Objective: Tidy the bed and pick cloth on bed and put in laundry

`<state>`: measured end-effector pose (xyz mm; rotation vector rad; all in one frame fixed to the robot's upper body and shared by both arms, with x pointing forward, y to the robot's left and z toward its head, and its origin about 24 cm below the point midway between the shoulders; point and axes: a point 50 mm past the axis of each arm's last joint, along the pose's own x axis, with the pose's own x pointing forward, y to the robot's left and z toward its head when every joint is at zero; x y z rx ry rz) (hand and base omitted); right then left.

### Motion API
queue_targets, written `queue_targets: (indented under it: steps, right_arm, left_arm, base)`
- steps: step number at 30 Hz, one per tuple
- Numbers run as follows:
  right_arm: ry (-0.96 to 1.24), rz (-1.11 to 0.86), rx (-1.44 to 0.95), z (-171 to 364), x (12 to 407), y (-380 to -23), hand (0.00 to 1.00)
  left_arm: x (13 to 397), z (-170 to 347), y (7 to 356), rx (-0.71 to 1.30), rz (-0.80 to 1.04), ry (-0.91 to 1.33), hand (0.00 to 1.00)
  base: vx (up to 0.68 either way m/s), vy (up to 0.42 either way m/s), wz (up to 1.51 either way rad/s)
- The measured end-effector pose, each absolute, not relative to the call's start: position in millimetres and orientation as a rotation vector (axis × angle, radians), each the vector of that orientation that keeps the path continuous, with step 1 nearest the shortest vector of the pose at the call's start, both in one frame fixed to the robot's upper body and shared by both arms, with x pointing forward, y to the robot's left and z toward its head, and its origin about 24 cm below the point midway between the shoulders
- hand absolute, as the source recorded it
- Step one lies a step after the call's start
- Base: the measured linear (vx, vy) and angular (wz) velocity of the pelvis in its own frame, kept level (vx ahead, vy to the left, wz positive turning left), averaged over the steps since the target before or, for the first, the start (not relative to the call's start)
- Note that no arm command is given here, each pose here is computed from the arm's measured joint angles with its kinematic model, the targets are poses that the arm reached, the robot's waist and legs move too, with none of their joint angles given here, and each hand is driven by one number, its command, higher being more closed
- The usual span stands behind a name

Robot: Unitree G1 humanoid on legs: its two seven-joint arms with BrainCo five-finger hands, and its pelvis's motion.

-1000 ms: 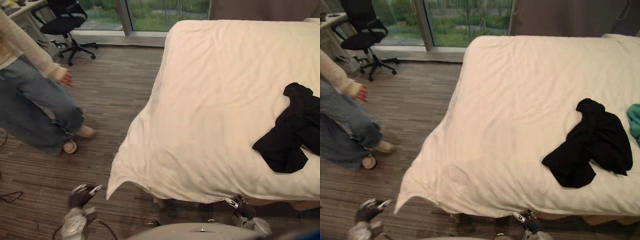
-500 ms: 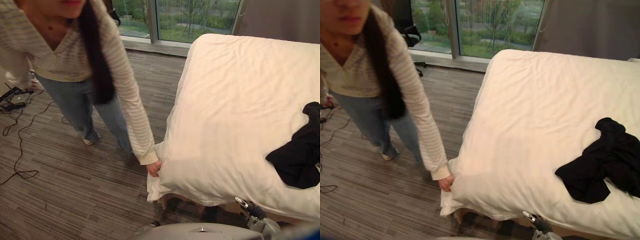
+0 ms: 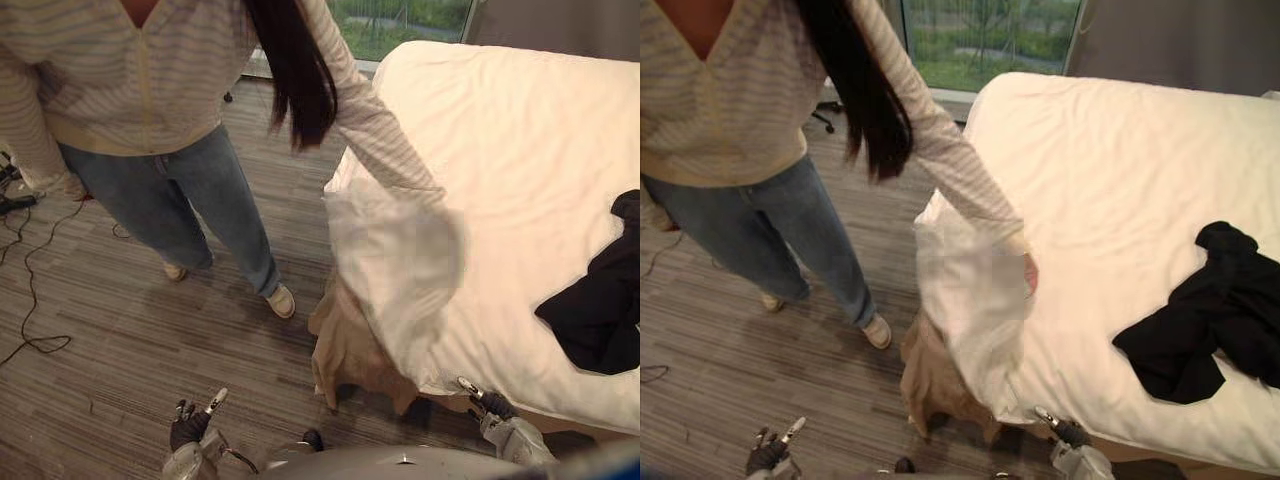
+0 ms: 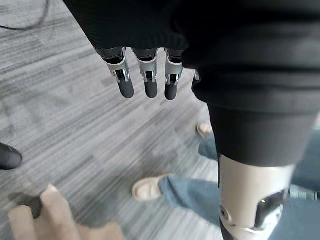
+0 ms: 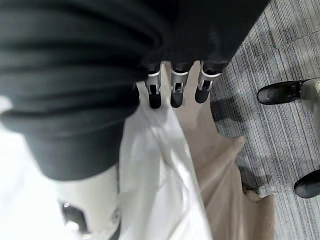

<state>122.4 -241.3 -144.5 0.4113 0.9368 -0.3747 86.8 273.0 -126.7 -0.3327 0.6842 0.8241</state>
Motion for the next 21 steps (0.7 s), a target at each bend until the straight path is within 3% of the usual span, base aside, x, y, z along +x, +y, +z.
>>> queue_targets:
  steps: [4, 7, 11, 17, 21]
  right_arm:
    - [0.940, -0.370, 0.419, -142, 126, -242, 0.00]
    - [0.921, -0.372, 0.436, -139, 131, -245, 0.00]
    - [0.901, -0.362, 0.451, -135, 136, -246, 0.00]
    - [0.904, -0.360, 0.446, -134, 136, -246, 0.00]
    - [0.932, -0.391, 0.429, -138, 125, -245, 0.00]
  left_arm:
    - [110, -96, 301, -0.255, 0.831, 0.495, 0.00]
    - [149, -42, 328, -0.134, 0.771, 0.218, 0.00]
    - [187, 5, 329, 0.048, 0.695, 0.024, 0.00]
    - [238, 69, 276, 0.459, 0.382, -0.245, 0.00]
    - [257, 77, 232, 0.592, 0.149, -0.330, 0.00]
  base:
    - [-0.02, -0.012, -0.07]
    - [-0.06, -0.006, -0.06]
    - [-0.08, 0.011, -0.15]
    - [-0.05, 0.009, -0.23]
    - [0.06, -0.006, -0.12]
